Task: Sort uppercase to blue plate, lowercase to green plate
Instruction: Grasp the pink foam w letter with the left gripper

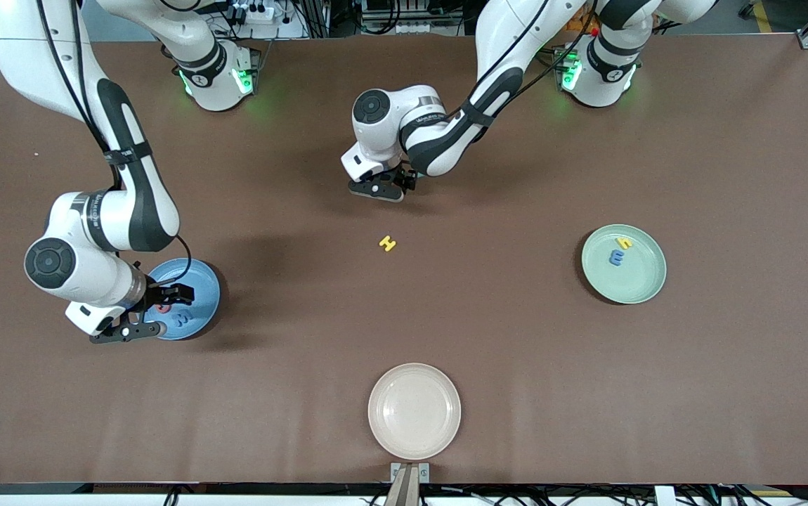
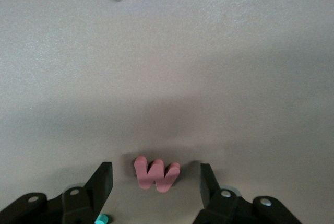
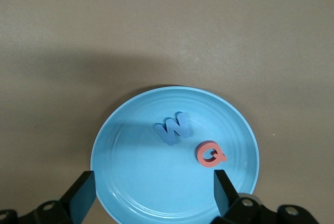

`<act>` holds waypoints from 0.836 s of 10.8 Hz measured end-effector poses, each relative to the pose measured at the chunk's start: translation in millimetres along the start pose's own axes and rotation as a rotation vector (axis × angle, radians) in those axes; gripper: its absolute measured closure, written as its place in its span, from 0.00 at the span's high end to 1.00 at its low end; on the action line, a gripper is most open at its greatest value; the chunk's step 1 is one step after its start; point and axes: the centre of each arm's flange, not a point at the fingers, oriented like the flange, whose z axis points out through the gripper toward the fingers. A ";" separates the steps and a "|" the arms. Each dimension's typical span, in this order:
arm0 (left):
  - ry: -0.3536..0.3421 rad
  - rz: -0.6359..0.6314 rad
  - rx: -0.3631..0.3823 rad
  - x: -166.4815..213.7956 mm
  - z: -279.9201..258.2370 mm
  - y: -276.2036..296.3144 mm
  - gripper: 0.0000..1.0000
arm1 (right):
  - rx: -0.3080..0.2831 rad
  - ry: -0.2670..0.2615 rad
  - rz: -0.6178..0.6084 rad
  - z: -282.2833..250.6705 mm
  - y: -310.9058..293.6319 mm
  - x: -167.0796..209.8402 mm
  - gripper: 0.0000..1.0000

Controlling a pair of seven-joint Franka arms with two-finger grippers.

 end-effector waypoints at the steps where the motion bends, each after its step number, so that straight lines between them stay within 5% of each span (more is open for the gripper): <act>1: 0.002 -0.007 -0.004 0.2 -0.1 0.4 0.74 | 0.000 0.000 0.000 0.1 0.0 0.0 1.00; 9: 0.010 -0.037 -0.031 -6.2 8.7 -0.1 0.53 | 0.001 -0.002 -0.002 0.6 -1.2 -0.3 1.00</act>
